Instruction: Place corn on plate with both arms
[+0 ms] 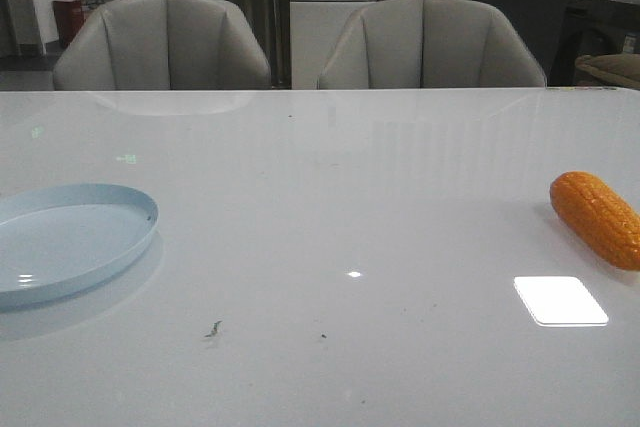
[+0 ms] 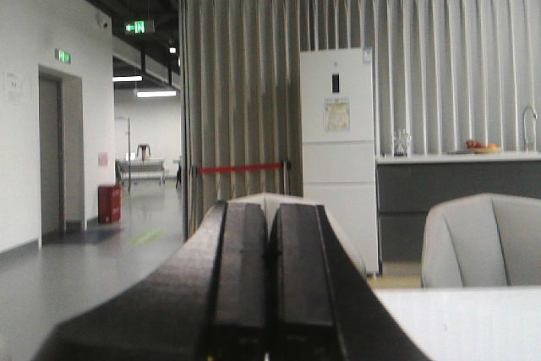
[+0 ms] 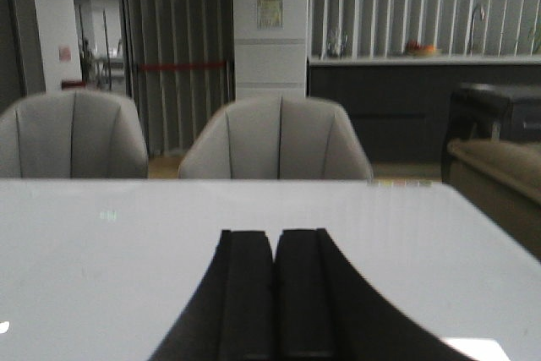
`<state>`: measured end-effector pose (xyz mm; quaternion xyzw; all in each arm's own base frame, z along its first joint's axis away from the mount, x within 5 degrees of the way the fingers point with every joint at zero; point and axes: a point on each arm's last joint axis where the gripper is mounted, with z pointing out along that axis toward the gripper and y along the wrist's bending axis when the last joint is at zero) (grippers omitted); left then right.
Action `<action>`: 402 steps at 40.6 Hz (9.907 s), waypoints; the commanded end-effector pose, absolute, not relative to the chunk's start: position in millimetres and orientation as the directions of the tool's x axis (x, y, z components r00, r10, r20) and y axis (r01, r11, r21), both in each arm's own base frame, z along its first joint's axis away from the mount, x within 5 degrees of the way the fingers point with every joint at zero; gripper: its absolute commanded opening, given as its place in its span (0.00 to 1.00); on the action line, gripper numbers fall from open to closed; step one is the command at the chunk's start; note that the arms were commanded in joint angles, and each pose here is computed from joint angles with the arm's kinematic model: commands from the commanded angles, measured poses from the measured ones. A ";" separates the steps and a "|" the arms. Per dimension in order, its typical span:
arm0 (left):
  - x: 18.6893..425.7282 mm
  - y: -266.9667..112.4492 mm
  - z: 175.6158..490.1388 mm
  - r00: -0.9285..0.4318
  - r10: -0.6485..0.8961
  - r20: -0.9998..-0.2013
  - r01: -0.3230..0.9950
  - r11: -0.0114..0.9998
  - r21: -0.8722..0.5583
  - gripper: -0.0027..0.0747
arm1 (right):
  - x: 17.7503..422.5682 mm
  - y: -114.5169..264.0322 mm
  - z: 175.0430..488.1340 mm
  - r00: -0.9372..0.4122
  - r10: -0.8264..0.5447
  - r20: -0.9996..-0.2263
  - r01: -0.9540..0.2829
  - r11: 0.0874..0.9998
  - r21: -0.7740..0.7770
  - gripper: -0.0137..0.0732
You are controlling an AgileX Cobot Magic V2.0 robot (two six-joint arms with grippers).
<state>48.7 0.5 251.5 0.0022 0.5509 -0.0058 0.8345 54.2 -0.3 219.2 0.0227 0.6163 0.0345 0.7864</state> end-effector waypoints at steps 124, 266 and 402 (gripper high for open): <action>371.4 23.7 220.9 -0.936 -0.199 -0.289 -0.144 0.969 -0.203 0.50 | 166.2 6.3 337.4 -0.336 0.101 -0.936 -0.014 0.994 0.113 0.79; 410.1 -225.0 222.2 -0.954 0.260 -0.150 0.300 0.856 -0.421 0.16 | 165.0 6.6 334.2 -0.371 0.099 -0.923 -0.014 0.994 0.113 0.79; 91.8 -11.7 391.0 -0.216 0.000 -0.976 0.118 0.993 -0.026 0.46 | 402.6 11.5 209.2 -0.926 0.025 -0.376 0.008 0.999 0.049 0.84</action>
